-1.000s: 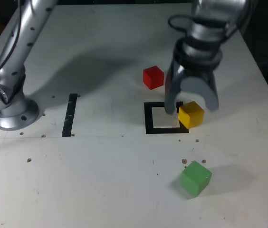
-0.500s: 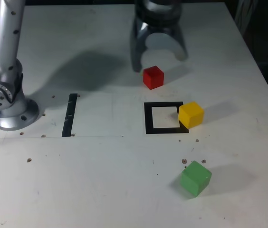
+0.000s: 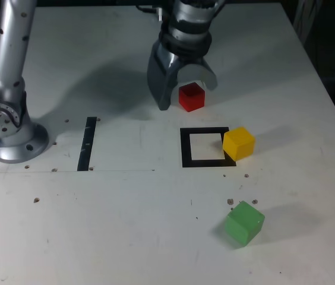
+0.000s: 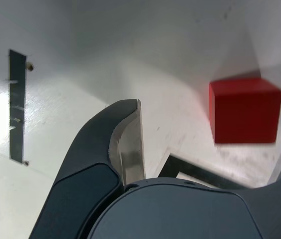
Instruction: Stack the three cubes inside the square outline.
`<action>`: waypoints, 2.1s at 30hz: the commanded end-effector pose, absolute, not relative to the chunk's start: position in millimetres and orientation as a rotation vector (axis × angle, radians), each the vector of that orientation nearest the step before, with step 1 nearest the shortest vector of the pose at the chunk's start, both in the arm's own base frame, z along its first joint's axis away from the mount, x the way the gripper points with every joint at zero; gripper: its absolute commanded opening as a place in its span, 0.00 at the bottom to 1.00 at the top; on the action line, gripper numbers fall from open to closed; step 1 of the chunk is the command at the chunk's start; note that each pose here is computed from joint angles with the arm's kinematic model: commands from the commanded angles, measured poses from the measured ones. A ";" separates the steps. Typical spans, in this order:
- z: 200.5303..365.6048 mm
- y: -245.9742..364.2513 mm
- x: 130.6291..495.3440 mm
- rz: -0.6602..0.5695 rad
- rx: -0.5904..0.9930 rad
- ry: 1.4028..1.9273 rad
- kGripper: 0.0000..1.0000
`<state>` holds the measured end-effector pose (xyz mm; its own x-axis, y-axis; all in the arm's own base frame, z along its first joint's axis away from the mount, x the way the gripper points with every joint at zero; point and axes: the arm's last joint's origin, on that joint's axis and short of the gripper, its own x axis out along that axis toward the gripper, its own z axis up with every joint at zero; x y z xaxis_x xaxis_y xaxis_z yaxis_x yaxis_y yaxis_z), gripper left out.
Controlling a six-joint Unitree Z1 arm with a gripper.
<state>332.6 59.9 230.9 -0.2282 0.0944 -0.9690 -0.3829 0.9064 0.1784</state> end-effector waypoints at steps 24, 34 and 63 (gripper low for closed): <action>205.6 83.7 352.7 0.452 -0.227 1.726 0.49; 206.8 84.3 354.5 0.444 -0.220 1.714 0.29; 280.0 -19.4 339.0 0.186 0.012 1.641 0.19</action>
